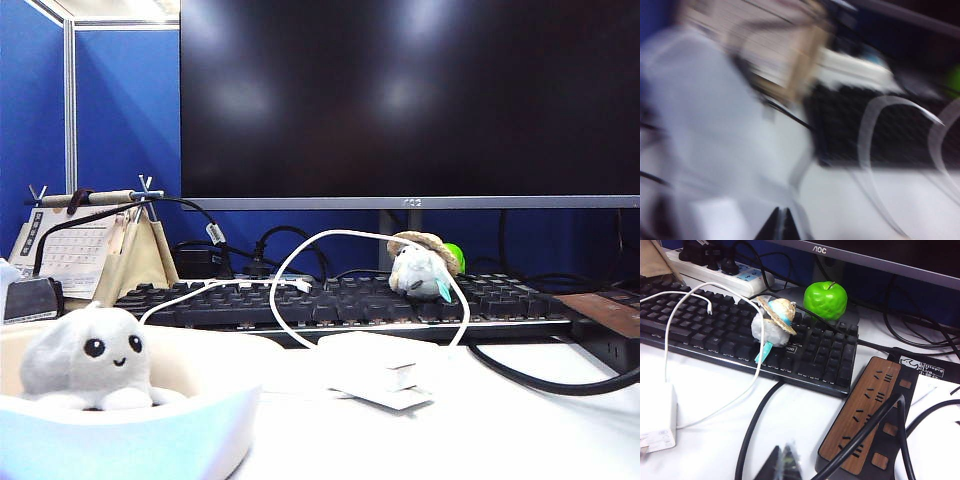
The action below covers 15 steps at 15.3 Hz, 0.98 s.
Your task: Identity fluffy octopus among items on the table, put them into the paper lunch box.
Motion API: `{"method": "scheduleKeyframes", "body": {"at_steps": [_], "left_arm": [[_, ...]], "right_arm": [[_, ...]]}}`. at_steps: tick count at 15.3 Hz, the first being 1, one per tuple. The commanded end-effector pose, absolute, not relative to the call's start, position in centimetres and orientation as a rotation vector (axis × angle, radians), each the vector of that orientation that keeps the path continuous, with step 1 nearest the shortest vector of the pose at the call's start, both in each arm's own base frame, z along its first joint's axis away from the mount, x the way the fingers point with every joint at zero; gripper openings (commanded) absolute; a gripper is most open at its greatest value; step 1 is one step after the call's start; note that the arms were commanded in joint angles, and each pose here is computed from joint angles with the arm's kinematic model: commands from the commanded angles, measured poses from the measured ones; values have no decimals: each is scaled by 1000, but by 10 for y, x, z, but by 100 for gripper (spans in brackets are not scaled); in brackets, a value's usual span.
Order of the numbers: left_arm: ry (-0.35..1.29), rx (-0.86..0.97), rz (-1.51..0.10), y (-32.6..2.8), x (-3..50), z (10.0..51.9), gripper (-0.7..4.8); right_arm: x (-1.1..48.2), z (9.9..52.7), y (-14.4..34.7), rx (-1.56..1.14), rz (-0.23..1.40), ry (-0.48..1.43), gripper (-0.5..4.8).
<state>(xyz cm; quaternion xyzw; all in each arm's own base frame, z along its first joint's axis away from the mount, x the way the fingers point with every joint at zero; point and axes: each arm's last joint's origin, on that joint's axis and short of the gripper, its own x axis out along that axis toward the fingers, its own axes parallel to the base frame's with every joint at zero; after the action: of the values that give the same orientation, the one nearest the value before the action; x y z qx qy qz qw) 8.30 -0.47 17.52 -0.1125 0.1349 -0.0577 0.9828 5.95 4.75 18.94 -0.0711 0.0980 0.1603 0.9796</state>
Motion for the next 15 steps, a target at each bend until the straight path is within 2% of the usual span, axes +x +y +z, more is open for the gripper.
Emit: {"method": "scheduleKeyframes", "body": {"at_steps": [1, 3, 5, 11, 15], "left_arm": [[123, -92, -66, 1, 85, 188, 0], [44, -52, -70, 1, 87, 193, 31], [-26, -57, -76, 2, 92, 187, 31], [44, -64, -74, 2, 97, 161, 32], [51, -61, -70, 2, 97, 161, 31]], "right_arm": [[60, 192, 48, -128, 324, 183, -6], [60, 192, 48, -128, 324, 183, -6], [60, 192, 48, -128, 324, 183, -6], [60, 192, 48, -128, 324, 183, -6], [60, 192, 48, -128, 324, 183, -6]]}}
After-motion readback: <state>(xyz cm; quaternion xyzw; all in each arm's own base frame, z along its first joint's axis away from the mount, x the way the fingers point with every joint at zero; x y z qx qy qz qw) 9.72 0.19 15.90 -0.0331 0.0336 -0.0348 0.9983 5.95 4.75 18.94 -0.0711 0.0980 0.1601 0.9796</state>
